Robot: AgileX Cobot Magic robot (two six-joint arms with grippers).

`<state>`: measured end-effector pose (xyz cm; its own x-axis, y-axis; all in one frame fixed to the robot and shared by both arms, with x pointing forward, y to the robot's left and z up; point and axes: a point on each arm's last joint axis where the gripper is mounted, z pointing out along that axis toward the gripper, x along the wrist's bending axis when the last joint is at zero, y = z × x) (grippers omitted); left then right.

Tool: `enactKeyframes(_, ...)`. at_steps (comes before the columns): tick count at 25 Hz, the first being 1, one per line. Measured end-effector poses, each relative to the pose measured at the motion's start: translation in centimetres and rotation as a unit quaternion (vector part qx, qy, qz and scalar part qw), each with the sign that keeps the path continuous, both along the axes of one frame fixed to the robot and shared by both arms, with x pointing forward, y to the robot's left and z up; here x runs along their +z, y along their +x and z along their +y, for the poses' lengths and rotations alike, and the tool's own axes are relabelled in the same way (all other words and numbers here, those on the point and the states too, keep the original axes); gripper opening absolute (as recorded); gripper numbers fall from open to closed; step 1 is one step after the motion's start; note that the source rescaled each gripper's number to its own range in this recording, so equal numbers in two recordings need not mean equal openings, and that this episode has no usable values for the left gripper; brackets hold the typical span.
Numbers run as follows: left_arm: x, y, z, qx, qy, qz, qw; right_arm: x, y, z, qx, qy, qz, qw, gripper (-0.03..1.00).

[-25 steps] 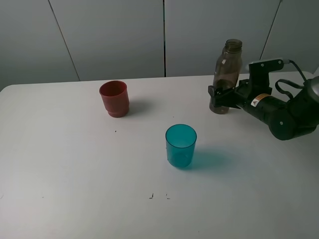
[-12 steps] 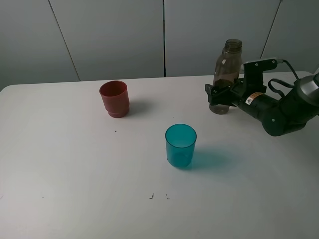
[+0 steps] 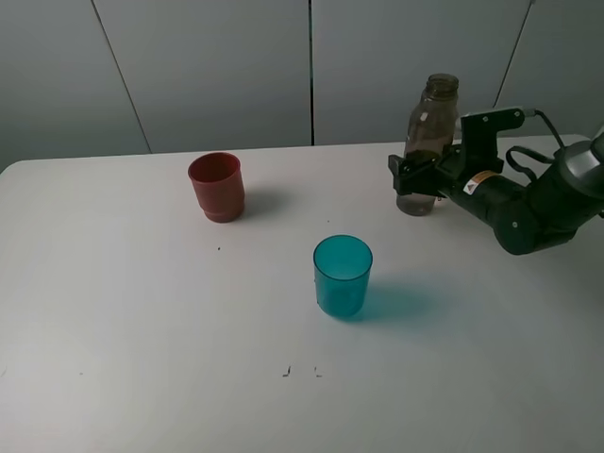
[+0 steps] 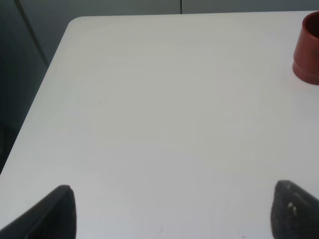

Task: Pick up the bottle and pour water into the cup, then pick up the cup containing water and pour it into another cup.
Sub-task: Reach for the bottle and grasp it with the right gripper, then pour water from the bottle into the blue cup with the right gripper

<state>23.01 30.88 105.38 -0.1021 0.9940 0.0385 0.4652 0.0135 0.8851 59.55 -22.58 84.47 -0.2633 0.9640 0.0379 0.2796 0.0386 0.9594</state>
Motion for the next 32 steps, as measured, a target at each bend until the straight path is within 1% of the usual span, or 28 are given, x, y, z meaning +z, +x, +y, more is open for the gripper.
enactKeyframes(8, 0.0, 0.0, 0.0, 0.0, 0.0, 0.0, 1.0, -0.24, 0.8, 0.2, 0.004, 0.0, -0.007, 1.0, 1.0)
enactKeyframes(15, 0.0, 0.0, 0.0, 0.0, 0.0, 0.0, 1.0, -0.96, 0.88, 0.25, 0.004, 0.002, 0.002, 1.0, 1.0)
enactKeyframes(16, 0.0, 0.0, 0.0, 0.0, 0.0, 0.0, 1.0, -0.96, 0.88, 0.25, 0.004, 0.002, 0.002, 1.0, 0.95)
enactKeyframes(17, 0.0, 0.0, 0.0, 0.0, 0.0, 0.0, 1.0, -0.94, 0.88, 0.25, 0.004, 0.003, 0.001, 1.0, 0.8)
enactKeyframes(18, 0.0, 0.0, 0.0, 0.0, 0.0, 0.0, 1.0, -0.94, 0.88, 0.26, 0.005, 0.003, 0.001, 1.0, 0.59)
enactKeyframes(19, 0.0, 0.0, 0.0, 0.0, 0.0, 0.0, 1.0, -0.94, 0.88, 0.26, 0.005, 0.003, 0.001, 1.0, 0.22)
enactKeyframes(20, 0.0, 0.0, 0.0, 0.0, 0.0, 0.0, 1.0, -0.93, 0.88, 0.27, 0.006, 0.003, 0.0, 1.0, 0.0)
enactKeyframes(21, 0.0, 0.0, 0.0, 0.0, 0.0, 0.0, 1.0, -0.89, 0.93, 0.28, 0.006, 0.003, -0.001, 1.0, 0.02)
enactKeyframes(32, 0.0, 0.0, 0.0, 0.0, 0.0, 0.0, 1.0, -0.89, 0.92, 0.31, 0.007, 0.004, -0.001, 1.0, 0.02)
